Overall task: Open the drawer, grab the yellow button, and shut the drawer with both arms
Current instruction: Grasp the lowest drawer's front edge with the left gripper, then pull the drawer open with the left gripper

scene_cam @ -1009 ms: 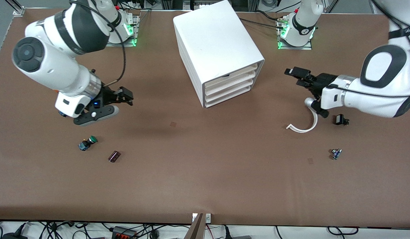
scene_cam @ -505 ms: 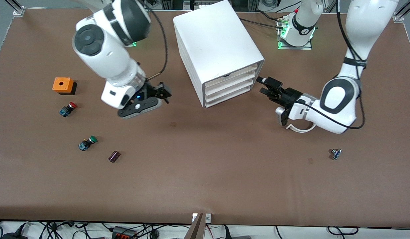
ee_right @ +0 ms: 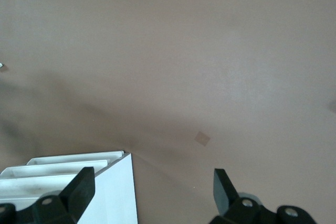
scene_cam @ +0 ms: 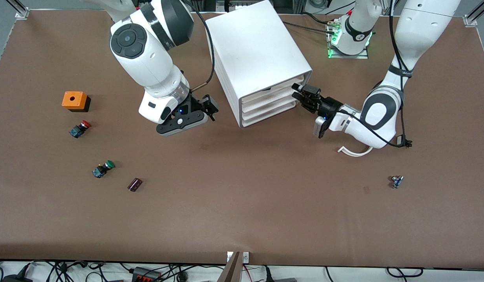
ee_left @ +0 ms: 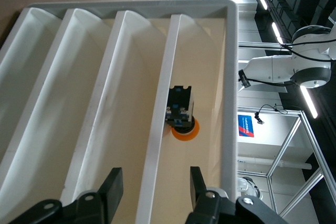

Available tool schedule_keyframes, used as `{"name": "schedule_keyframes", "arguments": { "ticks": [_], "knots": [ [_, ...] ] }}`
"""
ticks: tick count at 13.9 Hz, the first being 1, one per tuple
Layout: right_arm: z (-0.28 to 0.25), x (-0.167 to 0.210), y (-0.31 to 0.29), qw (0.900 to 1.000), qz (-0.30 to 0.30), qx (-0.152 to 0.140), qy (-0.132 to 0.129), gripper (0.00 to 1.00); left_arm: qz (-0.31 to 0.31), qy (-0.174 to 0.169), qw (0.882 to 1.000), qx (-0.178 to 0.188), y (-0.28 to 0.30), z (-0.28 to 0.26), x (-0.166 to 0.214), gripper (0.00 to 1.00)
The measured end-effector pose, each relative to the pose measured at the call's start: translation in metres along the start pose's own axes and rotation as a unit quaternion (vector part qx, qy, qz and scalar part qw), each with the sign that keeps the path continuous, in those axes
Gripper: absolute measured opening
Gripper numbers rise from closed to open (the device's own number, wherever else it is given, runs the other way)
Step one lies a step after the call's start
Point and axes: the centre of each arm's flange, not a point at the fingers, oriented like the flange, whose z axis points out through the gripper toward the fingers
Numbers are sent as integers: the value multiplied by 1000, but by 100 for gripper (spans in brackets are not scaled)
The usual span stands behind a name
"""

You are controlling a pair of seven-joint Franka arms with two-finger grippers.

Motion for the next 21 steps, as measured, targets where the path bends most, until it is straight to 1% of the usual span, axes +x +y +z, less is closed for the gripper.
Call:
{"name": "schedule_keyframes", "arguments": {
  "ticks": [4, 5, 7, 8, 9, 10, 13, 15, 17, 19, 21],
  "knots": [
    [0, 0, 2, 1000, 1, -1, 0, 100, -3, 3, 1000, -7, -10, 25, -3, 57],
    [0, 0, 2, 1000, 1, -1, 0, 100, -2, 3, 1000, -6, -11, 30, -3, 52],
    [0, 0, 2, 1000, 1, -1, 0, 100, 4, 0, 1000, -7, -12, 35, -4, 26],
    [0, 0, 2, 1000, 1, -1, 0, 100, 7, -1, 1000, -10, -11, 36, -4, 22],
    [0, 0, 2, 1000, 1, -1, 0, 100, 8, -1, 1000, -10, -11, 36, -3, 20],
    [0, 0, 2, 1000, 1, -1, 0, 100, 16, 0, 1000, -11, -10, 36, -3, 15],
    [0, 0, 2, 1000, 1, -1, 0, 100, 27, 4, 1000, -9, -8, 32, -1, 15],
    [0, 0, 1, 1000, 4, 5, -1, 100, 31, 16, 999, -2, -6, 19, 1, 15],
    [0, 0, 0, 1000, 6, 9, -2, 100, 37, 35, 999, 12, -6, -8, 3, 15],
    [0, 0, 0, 1000, 6, 9, -2, 100, 50, 45, 997, 37, -5, -42, 9, 15],
    [-1, 0, 0, 1000, 6, 10, -2, 100, 61, 54, 995, 53, -7, -70, 19, 15]
  ]
}}
